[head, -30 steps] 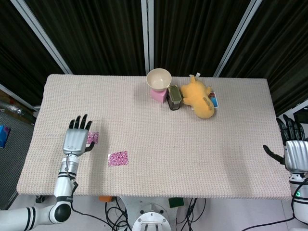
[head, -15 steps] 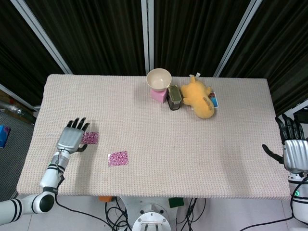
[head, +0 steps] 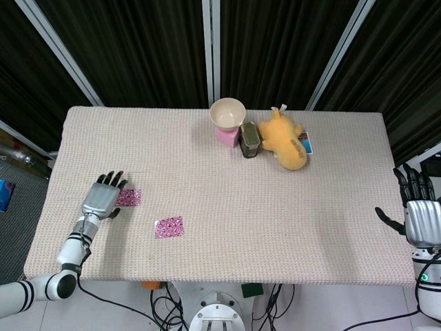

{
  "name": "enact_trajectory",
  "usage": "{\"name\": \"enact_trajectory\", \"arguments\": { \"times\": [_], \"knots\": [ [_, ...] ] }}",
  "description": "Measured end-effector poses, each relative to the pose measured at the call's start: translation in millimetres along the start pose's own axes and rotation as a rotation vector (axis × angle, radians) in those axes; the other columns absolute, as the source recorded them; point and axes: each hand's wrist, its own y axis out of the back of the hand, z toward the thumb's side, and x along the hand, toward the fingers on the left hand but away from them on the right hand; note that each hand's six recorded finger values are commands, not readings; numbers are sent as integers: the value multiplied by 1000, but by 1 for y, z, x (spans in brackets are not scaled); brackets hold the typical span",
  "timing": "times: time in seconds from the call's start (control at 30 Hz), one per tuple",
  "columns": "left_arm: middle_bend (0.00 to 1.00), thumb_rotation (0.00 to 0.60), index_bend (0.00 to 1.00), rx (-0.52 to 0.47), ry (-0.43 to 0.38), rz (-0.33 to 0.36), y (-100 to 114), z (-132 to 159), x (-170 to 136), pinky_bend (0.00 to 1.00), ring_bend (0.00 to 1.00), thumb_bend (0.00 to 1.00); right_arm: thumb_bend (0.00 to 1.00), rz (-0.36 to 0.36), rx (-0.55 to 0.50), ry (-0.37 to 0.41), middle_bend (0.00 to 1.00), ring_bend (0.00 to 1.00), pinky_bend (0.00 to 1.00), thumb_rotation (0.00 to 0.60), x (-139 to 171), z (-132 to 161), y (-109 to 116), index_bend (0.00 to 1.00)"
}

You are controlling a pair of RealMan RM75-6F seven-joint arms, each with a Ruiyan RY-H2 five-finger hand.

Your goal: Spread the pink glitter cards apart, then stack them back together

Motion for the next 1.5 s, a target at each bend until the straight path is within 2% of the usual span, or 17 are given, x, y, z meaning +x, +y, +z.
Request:
{"name": "enact_trajectory", "arguments": {
  "times": [0.2,0.6,1.27,1.5],
  "knots": [
    [0,600,241,0,-17,17,0,5,2,125,0,258,454,6,0,1,0,0,0,600,0,1,-3,0],
    [0,600,245,-23,-22,1,-4,6,5,125,0,259,455,11,5,-3,0,0,0,600,0,0,-4,0],
    [5,600,272,-51,-42,-3,4,14,10,125,0,258,455,26,9,-8,0,0,0,600,-2,-2,-9,0],
    [12,600,314,-50,-38,-3,3,14,11,125,0,258,455,30,9,-11,0,0,0,600,-2,-3,-10,0]
  ]
}}
